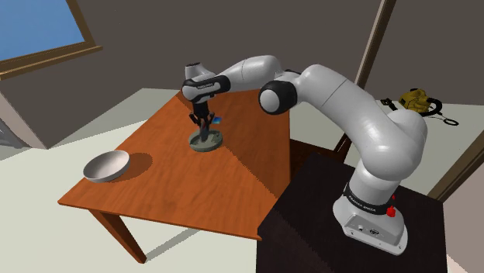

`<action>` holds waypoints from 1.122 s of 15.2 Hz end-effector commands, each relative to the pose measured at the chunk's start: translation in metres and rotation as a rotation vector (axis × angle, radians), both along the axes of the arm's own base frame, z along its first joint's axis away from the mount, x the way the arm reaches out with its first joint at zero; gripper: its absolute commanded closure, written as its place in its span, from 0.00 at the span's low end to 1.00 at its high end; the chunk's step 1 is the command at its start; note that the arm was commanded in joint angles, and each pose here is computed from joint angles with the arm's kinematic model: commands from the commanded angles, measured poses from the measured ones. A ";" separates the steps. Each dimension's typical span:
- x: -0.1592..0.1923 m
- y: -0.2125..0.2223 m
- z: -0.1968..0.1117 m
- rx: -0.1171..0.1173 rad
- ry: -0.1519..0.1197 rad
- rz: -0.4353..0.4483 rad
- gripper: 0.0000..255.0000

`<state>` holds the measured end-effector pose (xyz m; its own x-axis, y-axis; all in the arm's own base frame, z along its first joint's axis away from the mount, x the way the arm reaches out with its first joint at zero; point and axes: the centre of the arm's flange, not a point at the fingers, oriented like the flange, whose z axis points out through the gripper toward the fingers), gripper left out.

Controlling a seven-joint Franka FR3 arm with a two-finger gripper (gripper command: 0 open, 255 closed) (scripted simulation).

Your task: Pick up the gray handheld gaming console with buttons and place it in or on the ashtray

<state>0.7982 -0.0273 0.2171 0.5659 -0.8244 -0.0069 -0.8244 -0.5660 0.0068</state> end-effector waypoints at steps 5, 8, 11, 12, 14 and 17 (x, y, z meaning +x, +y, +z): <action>-0.001 0.001 -0.015 0.000 -0.001 0.000 1.00; -0.001 0.001 -0.015 0.000 -0.001 0.000 1.00; -0.001 0.001 -0.016 0.000 -0.001 0.000 0.00; -0.001 0.001 -0.016 0.000 -0.001 0.000 0.00; -0.001 0.001 -0.016 0.000 -0.001 0.000 0.00; -0.001 0.001 -0.002 0.000 -0.001 0.000 0.00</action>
